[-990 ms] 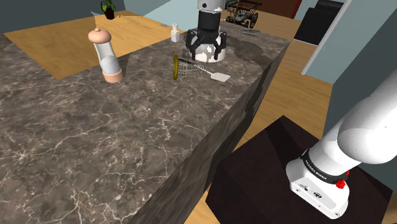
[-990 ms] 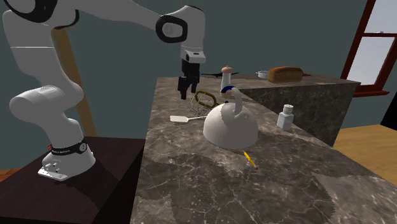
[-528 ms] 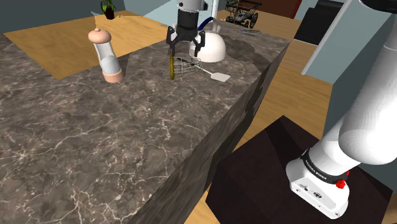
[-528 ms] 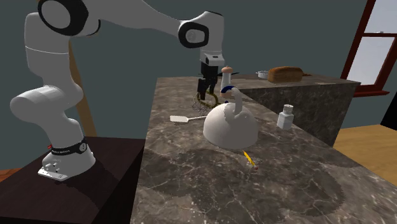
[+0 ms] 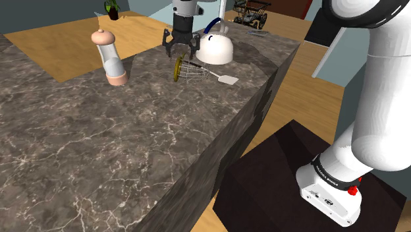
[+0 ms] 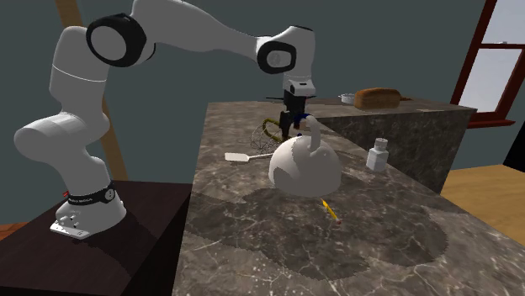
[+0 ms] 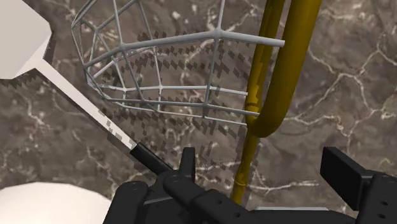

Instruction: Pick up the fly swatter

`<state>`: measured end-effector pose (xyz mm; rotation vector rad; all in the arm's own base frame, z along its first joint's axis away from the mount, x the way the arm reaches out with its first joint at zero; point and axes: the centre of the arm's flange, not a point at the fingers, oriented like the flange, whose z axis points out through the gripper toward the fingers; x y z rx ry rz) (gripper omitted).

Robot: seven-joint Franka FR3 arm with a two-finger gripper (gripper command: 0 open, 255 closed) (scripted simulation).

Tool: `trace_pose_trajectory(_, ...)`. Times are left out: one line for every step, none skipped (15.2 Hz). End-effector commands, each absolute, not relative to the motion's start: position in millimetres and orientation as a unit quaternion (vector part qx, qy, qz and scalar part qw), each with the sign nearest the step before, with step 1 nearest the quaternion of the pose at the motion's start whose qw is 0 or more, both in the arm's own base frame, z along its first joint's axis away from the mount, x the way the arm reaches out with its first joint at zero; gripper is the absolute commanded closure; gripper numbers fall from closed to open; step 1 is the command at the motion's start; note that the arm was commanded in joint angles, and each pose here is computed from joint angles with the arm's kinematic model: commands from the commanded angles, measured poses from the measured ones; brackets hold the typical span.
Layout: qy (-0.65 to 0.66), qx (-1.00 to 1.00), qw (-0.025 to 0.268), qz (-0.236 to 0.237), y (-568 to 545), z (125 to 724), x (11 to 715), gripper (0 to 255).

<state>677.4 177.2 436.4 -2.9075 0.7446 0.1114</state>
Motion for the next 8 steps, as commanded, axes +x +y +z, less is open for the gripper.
trace_pose_trajectory(0.248,-0.966,0.069,0.037,178,425,677,0)
trace_pose_trajectory(0.248,-0.966,0.069,0.037,178,420,677,0)
trace_pose_trajectory(0.248,-0.966,0.069,0.037,178,415,677,0)
trace_pose_trajectory(0.248,-0.966,0.069,0.037,178,412,676,0)
trace_pose_trajectory(0.248,-0.966,0.069,0.037,178,412,677,0)
trace_pose_trajectory(0.248,-0.966,0.069,0.037,178,413,677,255)
trace_pose_trajectory(0.248,-0.966,0.069,0.037,178,413,677,255)
trace_pose_trajectory(0.248,-0.966,0.069,0.037,178,413,677,255)
